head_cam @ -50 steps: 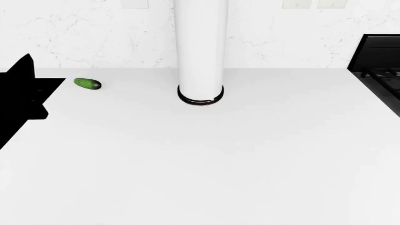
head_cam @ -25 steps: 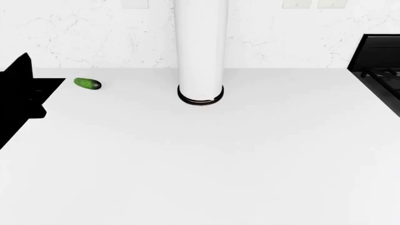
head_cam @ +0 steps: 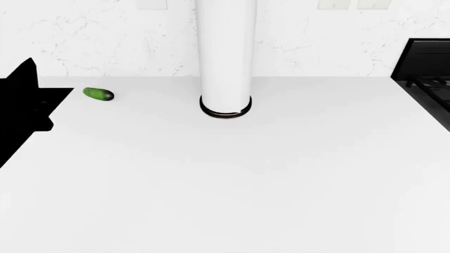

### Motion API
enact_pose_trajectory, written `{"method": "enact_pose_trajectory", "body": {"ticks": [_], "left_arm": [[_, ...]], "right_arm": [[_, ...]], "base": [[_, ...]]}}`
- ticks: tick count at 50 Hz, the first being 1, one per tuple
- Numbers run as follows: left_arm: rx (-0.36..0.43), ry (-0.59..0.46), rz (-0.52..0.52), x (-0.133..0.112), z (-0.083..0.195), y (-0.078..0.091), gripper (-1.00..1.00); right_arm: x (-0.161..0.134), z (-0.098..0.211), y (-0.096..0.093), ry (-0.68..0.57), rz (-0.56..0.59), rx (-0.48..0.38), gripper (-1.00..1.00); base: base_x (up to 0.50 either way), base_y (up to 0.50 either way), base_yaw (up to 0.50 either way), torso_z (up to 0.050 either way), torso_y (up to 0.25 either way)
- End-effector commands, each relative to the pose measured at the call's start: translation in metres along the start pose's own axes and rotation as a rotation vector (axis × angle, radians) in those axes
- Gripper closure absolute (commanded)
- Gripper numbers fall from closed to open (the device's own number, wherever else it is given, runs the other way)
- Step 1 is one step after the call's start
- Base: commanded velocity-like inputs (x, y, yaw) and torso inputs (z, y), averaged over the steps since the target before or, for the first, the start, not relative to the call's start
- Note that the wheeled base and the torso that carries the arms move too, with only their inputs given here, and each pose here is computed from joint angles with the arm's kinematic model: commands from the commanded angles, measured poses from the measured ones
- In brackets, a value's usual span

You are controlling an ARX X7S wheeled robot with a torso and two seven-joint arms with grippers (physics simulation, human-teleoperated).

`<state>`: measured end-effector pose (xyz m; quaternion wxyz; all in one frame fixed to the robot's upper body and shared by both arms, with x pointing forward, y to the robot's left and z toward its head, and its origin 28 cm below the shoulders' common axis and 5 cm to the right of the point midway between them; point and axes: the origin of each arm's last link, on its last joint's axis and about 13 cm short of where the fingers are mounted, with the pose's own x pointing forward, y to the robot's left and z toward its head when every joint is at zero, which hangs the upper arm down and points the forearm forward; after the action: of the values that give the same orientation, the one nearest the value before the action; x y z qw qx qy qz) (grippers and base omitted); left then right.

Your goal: Pick the egg from the counter and place it in the cabinet.

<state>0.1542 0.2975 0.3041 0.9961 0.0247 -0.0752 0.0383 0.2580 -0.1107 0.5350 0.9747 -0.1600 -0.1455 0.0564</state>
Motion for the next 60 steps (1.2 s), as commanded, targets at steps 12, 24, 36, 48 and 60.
{"method": "enact_pose_trajectory", "body": {"ticks": [12,24,36,48,60], "left_arm": [[-0.001,-0.001,-0.002,0.002,0.0,0.0,-1.0],[-0.007,-0.004,-0.007,0.002,0.0,-0.001,-1.0],[-0.007,-0.002,-0.014,0.004,-0.001,-0.003,-1.0],[-0.006,0.002,-0.024,0.007,-0.004,-0.005,-1.0],[-0.002,-0.002,-0.026,0.007,-0.003,-0.005,-1.0]], "right_arm": [[-0.017,0.005,0.001,-0.01,0.011,-0.013,-1.0],[-0.074,-0.004,0.017,-0.105,0.06,-0.056,-1.0],[-0.098,-0.018,0.028,-0.157,0.127,-0.05,-1.0],[-0.107,-0.032,0.038,-0.189,0.169,-0.044,-1.0],[-0.113,-0.054,0.051,-0.188,0.217,-0.033,-1.0]], "base": [[0.0,0.0,0.0,0.0,0.0],[0.0,0.0,0.0,0.0,0.0],[0.0,0.0,0.0,0.0,0.0],[0.0,0.0,0.0,0.0,0.0],[0.0,0.0,0.0,0.0,0.0]]}}
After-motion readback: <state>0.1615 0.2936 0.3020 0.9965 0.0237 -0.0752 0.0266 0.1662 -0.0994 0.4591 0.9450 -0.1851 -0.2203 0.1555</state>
